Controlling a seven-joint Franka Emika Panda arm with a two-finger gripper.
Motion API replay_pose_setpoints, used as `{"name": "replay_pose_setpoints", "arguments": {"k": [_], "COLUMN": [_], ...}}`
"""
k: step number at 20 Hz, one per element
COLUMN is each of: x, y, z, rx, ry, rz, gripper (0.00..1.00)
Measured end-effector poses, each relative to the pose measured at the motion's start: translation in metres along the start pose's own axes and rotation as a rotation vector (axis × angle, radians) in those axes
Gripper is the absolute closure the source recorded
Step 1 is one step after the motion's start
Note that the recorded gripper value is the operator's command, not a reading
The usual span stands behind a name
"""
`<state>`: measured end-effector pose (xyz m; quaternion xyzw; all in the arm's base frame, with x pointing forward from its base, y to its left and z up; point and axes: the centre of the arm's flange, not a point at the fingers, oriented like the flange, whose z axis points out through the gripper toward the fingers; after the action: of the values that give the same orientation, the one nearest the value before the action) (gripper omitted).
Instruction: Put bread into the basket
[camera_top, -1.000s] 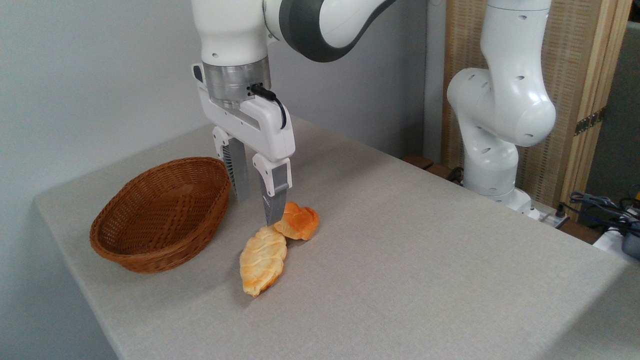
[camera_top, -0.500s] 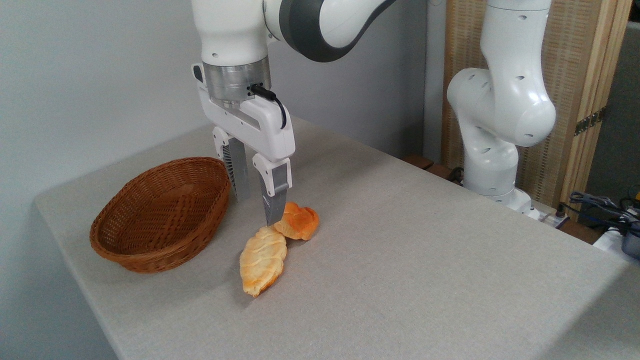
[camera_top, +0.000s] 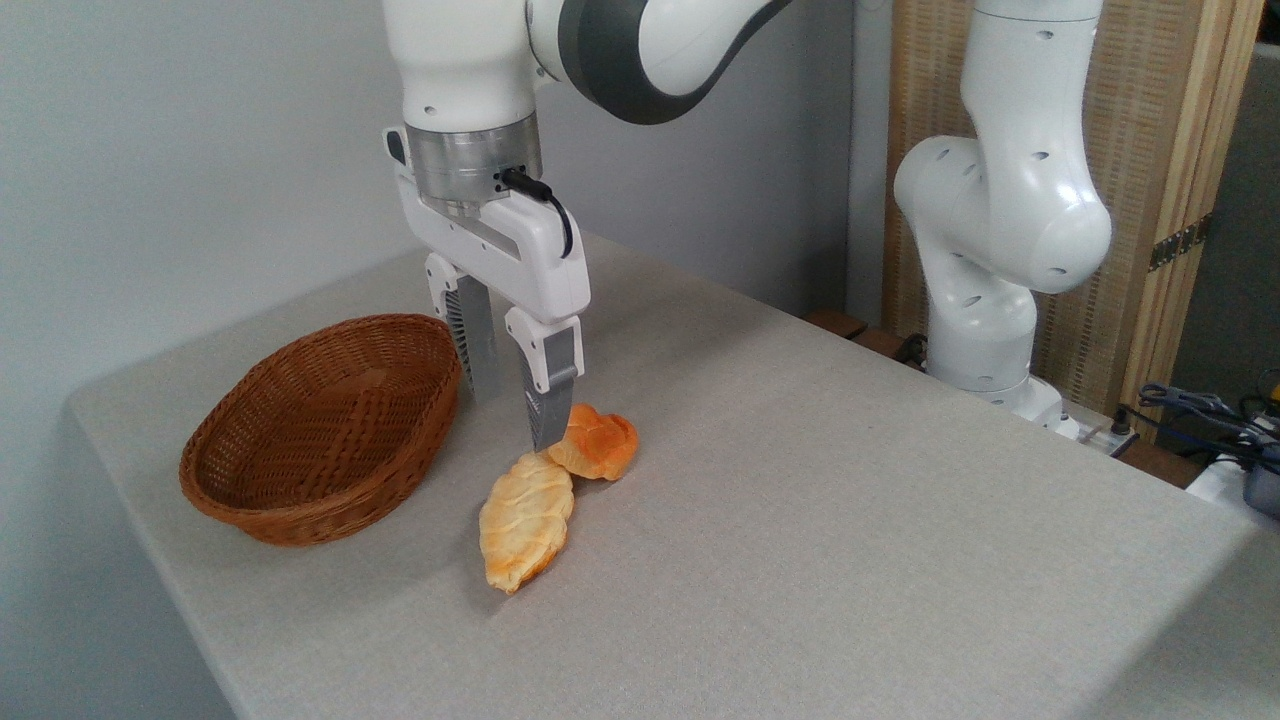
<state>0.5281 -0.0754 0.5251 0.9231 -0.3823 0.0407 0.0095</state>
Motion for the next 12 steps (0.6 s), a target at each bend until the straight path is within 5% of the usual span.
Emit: {"name": "replay_pose_setpoints", "arguments": {"k": [12], "x": [0.005], "y": [0.01], "z": [0.016], "rx": [-0.023], "ry": [-0.031], "rz": [0.019], "gripper": [0.0]}}
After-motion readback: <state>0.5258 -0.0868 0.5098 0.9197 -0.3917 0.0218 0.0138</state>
